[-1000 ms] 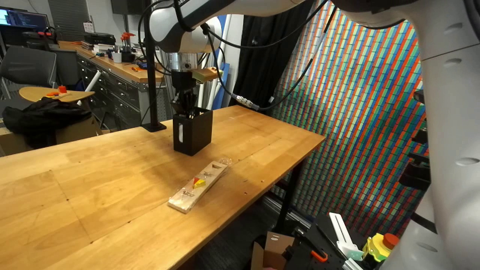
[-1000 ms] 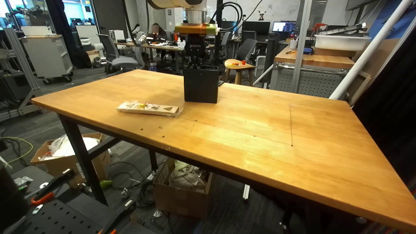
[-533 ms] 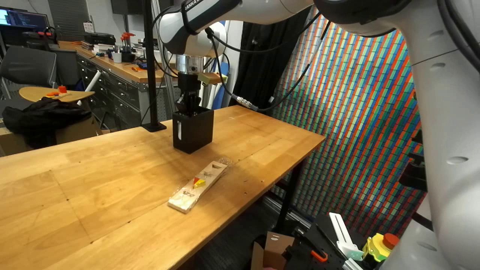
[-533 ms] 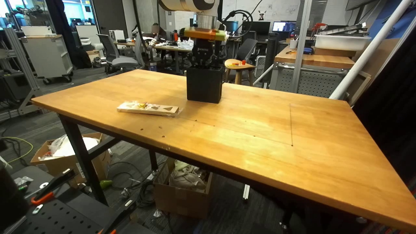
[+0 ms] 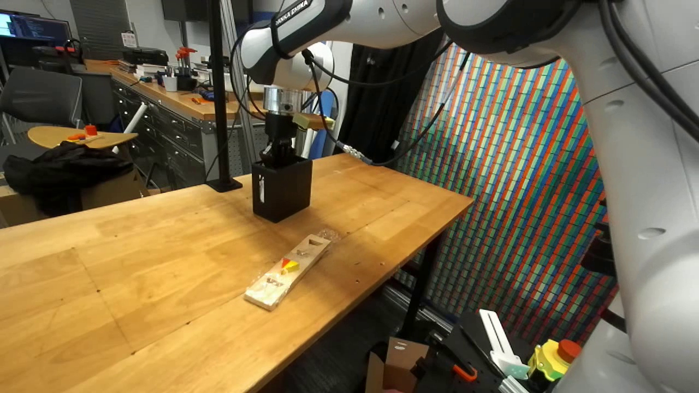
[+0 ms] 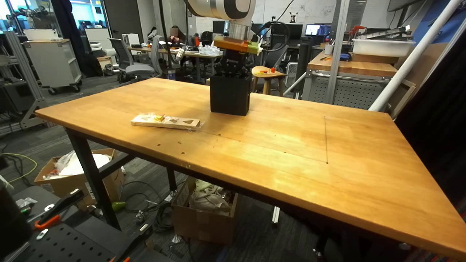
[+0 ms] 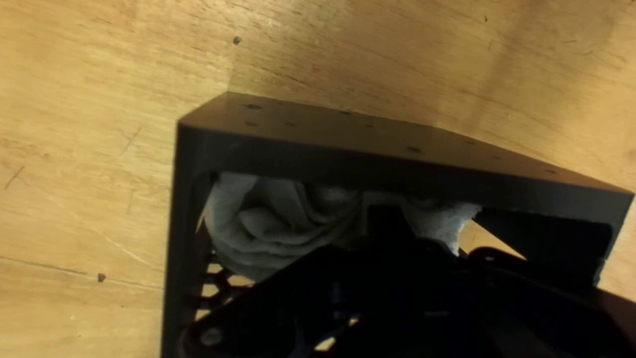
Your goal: Put the white cloth inside the black object
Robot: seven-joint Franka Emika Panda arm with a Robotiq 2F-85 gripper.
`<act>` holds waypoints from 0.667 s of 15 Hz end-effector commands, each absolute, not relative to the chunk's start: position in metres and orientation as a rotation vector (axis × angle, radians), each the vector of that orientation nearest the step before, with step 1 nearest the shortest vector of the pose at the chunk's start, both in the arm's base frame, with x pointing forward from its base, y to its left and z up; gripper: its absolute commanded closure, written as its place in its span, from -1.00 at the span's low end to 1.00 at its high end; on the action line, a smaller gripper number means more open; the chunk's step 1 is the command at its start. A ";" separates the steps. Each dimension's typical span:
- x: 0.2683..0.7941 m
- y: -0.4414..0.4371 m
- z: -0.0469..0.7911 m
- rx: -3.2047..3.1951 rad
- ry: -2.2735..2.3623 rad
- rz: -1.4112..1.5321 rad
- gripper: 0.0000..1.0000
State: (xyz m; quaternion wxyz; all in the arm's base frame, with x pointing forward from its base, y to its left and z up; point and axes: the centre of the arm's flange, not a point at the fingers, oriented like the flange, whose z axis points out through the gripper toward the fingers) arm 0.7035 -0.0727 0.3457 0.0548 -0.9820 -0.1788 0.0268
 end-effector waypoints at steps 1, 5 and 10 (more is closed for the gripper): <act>0.724 -0.076 0.333 -2.930 -0.547 0.099 1.00; 0.725 -0.074 0.326 -2.914 -0.535 0.118 1.00; 0.718 -0.068 0.334 -2.939 -0.532 0.106 1.00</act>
